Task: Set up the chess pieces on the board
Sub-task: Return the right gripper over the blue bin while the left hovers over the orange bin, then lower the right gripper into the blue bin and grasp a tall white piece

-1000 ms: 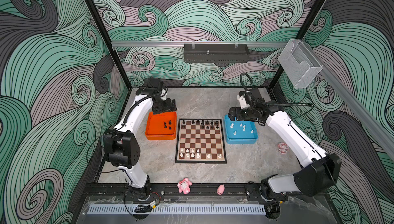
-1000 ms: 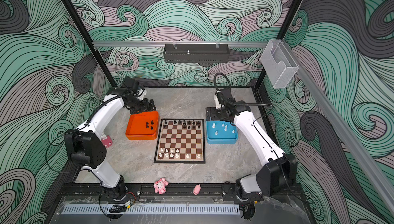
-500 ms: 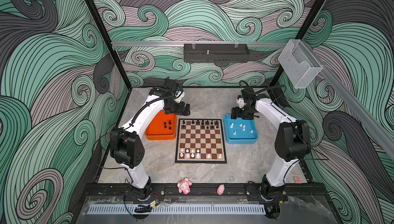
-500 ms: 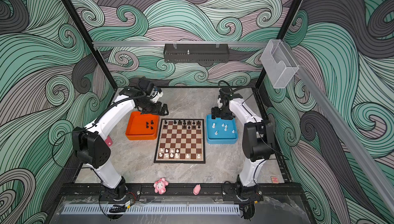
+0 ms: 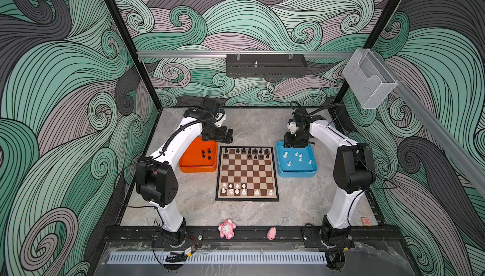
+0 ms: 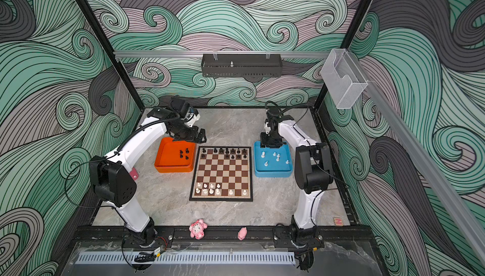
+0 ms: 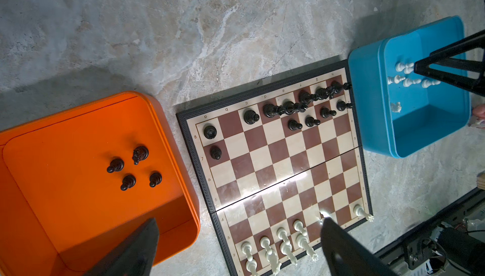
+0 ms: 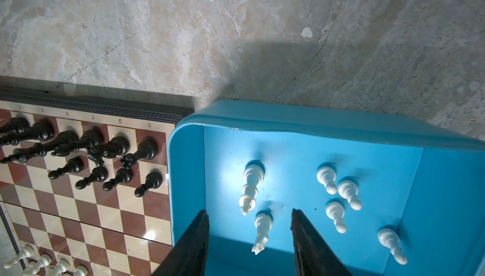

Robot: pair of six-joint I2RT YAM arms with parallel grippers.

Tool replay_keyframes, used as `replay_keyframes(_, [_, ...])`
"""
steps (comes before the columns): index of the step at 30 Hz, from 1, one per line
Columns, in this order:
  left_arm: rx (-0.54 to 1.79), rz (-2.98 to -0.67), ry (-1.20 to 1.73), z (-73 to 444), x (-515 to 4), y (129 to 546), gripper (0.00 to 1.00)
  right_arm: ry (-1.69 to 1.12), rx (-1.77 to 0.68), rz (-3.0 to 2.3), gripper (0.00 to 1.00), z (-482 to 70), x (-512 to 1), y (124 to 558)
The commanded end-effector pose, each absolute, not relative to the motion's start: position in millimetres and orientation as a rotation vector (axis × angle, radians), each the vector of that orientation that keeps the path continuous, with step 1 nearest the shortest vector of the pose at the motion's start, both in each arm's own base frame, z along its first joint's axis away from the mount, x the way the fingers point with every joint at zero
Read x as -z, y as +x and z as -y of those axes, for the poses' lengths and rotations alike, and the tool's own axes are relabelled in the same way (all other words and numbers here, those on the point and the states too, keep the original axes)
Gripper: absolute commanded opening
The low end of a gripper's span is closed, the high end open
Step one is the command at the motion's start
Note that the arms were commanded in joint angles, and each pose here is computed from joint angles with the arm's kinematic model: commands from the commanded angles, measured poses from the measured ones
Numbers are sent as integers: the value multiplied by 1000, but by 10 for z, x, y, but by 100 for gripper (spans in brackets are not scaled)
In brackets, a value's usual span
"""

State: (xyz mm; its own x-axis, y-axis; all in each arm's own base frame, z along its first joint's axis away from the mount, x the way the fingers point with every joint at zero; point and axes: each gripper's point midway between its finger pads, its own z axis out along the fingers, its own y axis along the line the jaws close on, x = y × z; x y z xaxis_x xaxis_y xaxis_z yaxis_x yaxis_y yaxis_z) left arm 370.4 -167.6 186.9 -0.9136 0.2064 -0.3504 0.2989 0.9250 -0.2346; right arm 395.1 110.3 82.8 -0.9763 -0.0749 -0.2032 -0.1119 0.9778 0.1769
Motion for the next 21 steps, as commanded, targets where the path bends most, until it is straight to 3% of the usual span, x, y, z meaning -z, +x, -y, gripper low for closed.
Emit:
replay_keyframes(1, [397,-2806,340,1631,-1794,3683,99,-135,-260,-2979,50,-1088,-707,3859])
replay_keyframes(21, [383,-2839,325,1607,-1690,3671,99,-131,-278,-3058,41,-1172,-448,3783])
